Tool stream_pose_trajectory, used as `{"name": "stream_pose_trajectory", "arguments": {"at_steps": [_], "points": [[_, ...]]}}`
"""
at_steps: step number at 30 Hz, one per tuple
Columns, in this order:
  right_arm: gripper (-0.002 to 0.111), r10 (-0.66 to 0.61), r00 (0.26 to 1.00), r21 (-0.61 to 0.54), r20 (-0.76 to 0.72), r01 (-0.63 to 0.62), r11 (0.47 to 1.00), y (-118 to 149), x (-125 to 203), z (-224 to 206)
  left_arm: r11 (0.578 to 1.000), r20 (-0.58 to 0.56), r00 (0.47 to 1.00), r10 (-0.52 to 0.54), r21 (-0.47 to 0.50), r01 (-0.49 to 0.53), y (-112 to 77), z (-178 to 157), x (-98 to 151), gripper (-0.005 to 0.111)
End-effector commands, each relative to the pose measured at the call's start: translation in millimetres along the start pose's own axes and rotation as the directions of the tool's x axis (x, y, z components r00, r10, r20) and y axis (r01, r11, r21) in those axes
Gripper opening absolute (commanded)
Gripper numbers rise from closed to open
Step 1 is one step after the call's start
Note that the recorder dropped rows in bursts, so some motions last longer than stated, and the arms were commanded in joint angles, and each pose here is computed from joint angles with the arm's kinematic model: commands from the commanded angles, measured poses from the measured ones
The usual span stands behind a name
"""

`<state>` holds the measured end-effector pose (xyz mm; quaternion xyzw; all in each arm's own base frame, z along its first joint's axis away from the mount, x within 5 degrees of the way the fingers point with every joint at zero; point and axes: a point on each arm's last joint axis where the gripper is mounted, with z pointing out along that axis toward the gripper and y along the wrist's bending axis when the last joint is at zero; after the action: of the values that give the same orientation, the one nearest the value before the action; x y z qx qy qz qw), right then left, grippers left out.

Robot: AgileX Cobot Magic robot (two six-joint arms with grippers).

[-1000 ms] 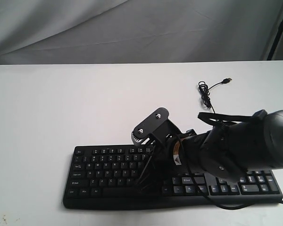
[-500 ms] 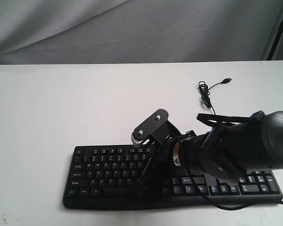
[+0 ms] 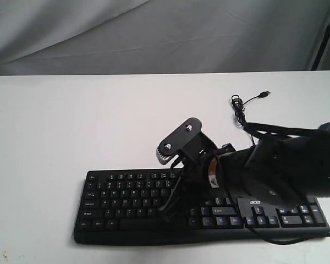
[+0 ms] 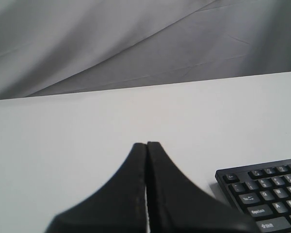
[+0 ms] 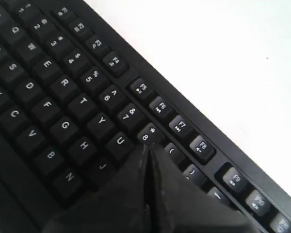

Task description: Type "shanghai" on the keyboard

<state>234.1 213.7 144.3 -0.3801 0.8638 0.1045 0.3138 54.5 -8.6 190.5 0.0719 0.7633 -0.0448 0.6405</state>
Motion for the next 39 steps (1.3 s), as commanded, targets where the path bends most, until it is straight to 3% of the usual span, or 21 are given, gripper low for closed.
{"name": "stream_pose_trajectory", "arguments": {"at_steps": [1, 8, 17, 24, 25, 28, 31, 34, 39], "points": [[0.000, -0.048, 0.996, 0.003, 0.069, 0.048, 0.999, 3, 5, -37, 1.000, 0.005, 1.000, 0.002, 0.002, -0.002, -0.1, 0, 1, 0.000], [0.000, 0.016, 0.994, -0.004, 0.111, -0.015, 1.000, 7, 51, -83, 1.000, 0.005, 1.000, 0.002, 0.002, -0.002, -0.1, 0, 1, 0.000], [0.000, 0.011, 0.982, 0.002, 0.188, -0.012, 1.000, 9, 79, -116, 1.000, 0.005, 1.000, 0.002, 0.002, -0.002, -0.1, 0, 1, 0.000], [0.000, 0.013, 0.906, 0.011, 0.424, -0.019, 1.000, 12, 111, -164, 1.000, 0.005, 1.000, 0.002, 0.002, -0.002, -0.1, 0, 1, 0.000], [0.000, 0.030, 0.889, 0.011, 0.457, -0.040, 0.999, 11, 113, -170, 1.000, 0.005, 1.000, 0.002, 0.002, -0.002, -0.1, 0, 1, 0.000], [0.000, 0.197, 0.754, 0.016, 0.627, -0.265, 0.964, -2, 124, -196, 1.000, 0.005, 1.000, 0.002, 0.002, -0.002, -0.1, 0, 1, 0.000], [0.000, 0.191, 0.656, 0.144, 0.730, -0.421, 0.895, -16, 144, -209, 1.000, 0.005, 1.000, 0.002, 0.002, -0.002, -0.1, 0, 1, 0.000], [0.000, 0.173, 0.624, 0.212, 0.762, -0.493, 0.843, -18, 164, -206, 1.000, 0.005, 1.000, 0.002, 0.002, -0.002, -0.1, 0, 1, 0.000], [0.000, 0.185, 0.638, 0.218, 0.748, -0.499, 0.839, -15, 171, -206, 1.000, 0.005, 1.000, 0.002, 0.002, -0.002, -0.1, 0, 1, 0.000]]}}
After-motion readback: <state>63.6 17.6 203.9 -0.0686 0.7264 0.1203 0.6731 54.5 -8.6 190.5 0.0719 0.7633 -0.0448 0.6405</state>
